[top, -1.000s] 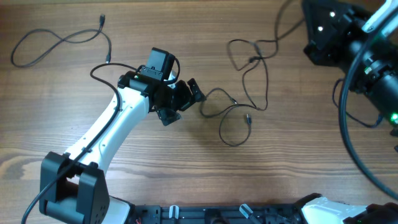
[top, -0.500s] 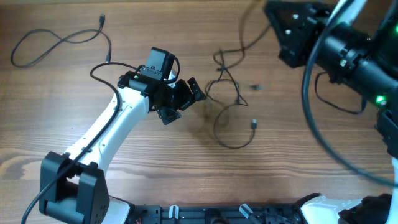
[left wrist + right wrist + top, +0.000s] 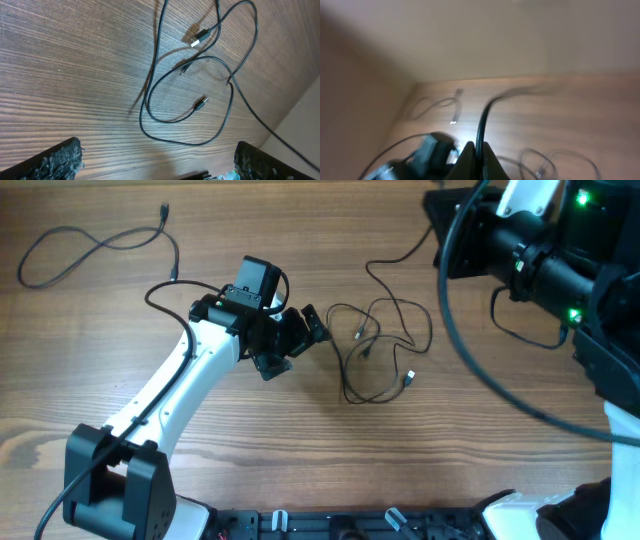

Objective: Untangle cables

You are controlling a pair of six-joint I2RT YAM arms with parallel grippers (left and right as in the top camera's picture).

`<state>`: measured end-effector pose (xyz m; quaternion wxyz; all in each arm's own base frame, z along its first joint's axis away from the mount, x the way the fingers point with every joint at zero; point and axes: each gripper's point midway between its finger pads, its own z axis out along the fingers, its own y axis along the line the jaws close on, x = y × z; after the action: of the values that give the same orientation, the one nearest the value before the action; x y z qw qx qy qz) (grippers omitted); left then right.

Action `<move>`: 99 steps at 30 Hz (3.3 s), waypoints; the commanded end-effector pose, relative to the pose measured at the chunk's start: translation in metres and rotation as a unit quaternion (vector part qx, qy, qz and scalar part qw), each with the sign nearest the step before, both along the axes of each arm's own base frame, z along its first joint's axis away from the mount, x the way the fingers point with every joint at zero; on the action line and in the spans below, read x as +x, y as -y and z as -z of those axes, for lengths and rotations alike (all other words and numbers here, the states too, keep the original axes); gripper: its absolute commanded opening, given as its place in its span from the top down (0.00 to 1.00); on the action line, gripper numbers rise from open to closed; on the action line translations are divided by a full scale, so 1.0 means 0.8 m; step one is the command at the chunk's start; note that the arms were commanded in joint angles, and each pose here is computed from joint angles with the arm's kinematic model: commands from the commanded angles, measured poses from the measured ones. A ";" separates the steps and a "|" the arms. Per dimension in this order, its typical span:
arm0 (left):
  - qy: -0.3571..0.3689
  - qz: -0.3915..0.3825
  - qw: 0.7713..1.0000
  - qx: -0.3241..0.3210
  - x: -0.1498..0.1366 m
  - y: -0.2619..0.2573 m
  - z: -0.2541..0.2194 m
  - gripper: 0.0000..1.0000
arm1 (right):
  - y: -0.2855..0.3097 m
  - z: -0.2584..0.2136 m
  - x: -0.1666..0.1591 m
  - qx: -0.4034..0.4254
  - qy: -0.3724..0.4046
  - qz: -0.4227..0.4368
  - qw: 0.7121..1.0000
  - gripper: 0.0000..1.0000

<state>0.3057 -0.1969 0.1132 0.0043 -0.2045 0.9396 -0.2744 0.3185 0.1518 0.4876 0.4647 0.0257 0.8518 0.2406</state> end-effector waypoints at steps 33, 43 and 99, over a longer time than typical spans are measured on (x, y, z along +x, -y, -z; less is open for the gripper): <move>-0.008 0.001 1.000 0.008 -0.002 -0.001 0.007 0.00 | 0.110 -0.040 -0.004 0.013 0.061 0.246 0.967 0.96; -0.012 0.010 1.000 0.010 -0.009 0.004 0.007 0.00 | 0.085 0.095 0.055 -0.090 -0.104 0.265 0.954 0.96; -0.007 0.010 1.000 0.008 -0.006 0.006 0.006 0.00 | 0.077 0.196 0.099 -0.111 -0.248 0.112 0.956 0.00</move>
<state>0.2994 -0.2012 0.1122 -0.0036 -0.1980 0.9421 -0.2707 0.3978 0.0895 0.3392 0.2773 0.1459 0.9458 0.0848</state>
